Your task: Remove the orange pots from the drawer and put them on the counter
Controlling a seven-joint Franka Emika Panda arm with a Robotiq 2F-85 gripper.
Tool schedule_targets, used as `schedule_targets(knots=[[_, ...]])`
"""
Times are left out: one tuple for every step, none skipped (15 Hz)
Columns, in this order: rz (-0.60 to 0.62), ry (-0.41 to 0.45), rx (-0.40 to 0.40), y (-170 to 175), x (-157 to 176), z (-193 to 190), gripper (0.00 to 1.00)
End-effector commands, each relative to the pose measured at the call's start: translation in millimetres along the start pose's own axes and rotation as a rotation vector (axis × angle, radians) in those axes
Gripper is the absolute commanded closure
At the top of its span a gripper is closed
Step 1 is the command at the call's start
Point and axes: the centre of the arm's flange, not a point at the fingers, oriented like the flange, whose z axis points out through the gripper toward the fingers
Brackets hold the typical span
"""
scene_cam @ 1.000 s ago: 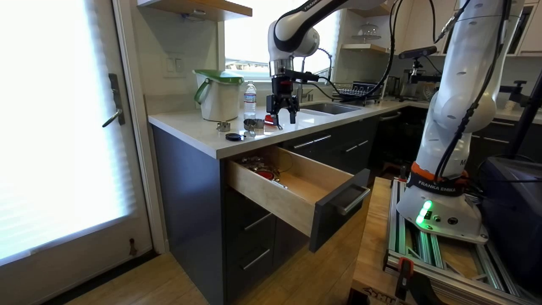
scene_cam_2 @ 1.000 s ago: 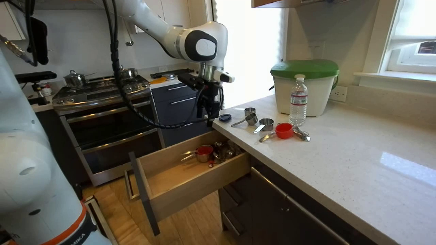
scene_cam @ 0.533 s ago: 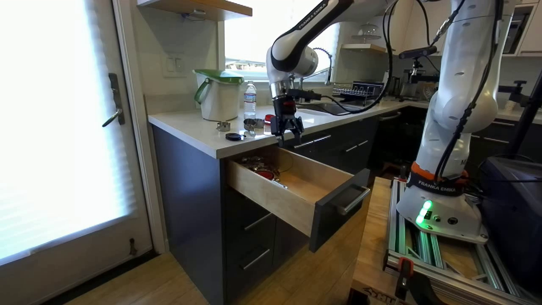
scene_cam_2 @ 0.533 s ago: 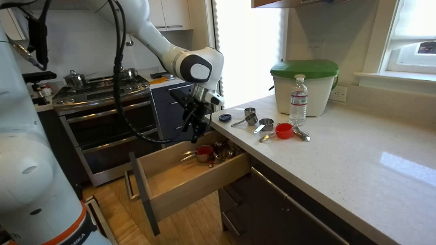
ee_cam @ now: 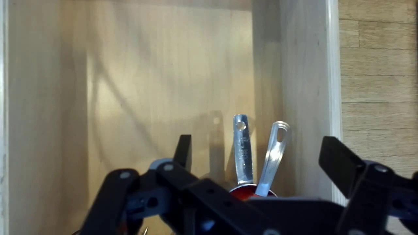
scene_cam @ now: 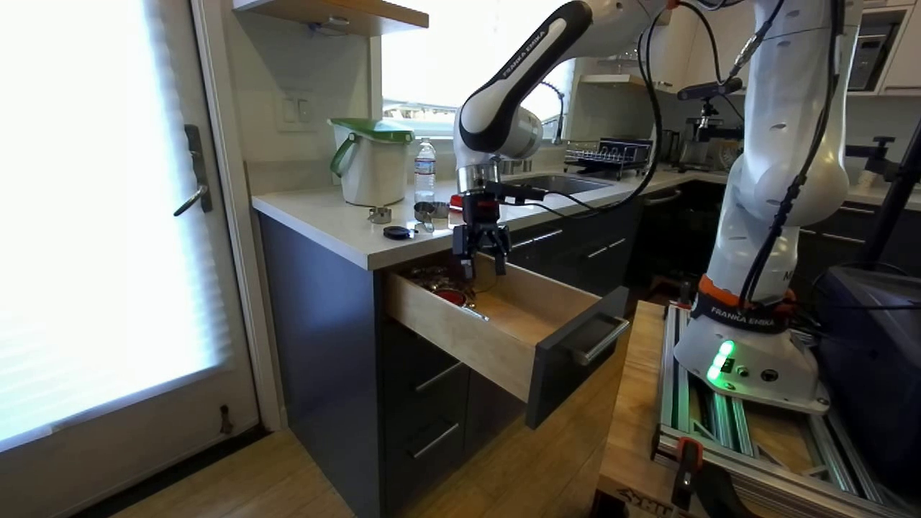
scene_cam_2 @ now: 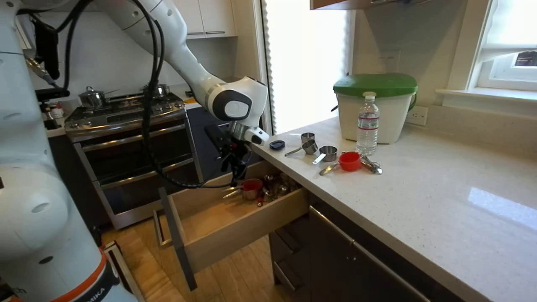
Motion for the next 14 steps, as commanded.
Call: schedule_targets(knots=[[0.018, 0.046, 0.003, -18, -2, 24, 0.0], [0.02, 0.064, 0.001, -21, -1, 26, 0.0], [0.021, 0.081, -0.002, -24, 0, 28, 0.01], [0.025, 0.099, 0.001, -25, 1, 28, 0.1], [0.028, 0.115, 0.002, -27, 2, 29, 0.23], [0.032, 0.131, 0.002, -27, 3, 29, 0.3], [0.036, 0.146, 0.0, -27, 5, 29, 0.37], [0.043, 0.157, 0.0, -27, 6, 30, 0.47], [0.048, 0.168, 0.0, -26, 7, 31, 0.49], [0.053, 0.175, 0.0, -26, 7, 31, 0.56], [0.058, 0.18, 0.002, -25, 7, 33, 0.56], [0.062, 0.183, 0.005, -26, 7, 34, 0.58], [0.067, 0.185, 0.005, -26, 8, 35, 0.57], [0.07, 0.186, 0.006, -27, 9, 37, 0.63]])
